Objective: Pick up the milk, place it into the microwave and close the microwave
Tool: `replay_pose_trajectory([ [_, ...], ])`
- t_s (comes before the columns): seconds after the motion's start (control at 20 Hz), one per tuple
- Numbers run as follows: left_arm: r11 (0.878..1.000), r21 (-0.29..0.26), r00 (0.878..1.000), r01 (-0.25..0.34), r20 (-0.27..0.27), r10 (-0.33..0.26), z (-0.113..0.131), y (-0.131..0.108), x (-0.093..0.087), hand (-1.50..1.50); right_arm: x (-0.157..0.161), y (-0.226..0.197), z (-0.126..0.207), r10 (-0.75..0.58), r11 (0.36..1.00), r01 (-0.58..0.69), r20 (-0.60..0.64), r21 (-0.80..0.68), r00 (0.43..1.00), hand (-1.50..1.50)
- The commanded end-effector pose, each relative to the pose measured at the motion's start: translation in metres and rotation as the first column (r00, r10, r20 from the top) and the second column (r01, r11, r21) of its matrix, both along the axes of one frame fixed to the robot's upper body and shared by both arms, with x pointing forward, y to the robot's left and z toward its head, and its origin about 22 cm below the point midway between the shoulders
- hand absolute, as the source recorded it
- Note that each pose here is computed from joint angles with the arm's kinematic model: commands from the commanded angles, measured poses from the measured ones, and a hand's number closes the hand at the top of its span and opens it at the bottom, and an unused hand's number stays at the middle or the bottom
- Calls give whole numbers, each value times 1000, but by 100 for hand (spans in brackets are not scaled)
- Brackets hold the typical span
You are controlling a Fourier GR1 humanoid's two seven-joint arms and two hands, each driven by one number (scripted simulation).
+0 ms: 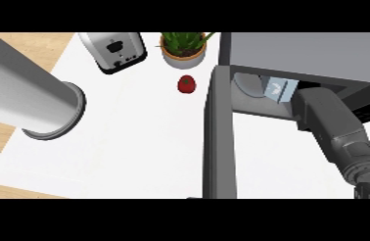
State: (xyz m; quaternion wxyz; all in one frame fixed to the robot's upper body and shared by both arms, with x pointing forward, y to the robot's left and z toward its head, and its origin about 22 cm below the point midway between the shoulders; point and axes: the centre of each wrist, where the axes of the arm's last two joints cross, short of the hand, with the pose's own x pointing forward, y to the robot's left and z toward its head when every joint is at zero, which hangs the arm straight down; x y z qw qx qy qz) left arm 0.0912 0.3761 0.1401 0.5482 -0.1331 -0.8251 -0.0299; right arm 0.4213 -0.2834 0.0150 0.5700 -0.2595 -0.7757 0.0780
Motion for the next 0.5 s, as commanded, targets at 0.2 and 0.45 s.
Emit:
replay_pose_trajectory([
  [0.2,1000,9,1000,2,10,-2,3,2,6,-150,10,-19,30,-42,998,44,32,-55,999,150],
  [0.45,999,43,1000,-19,10,18,6,5,8,-150,9,-28,32,-56,997,58,31,-51,998,150],
])
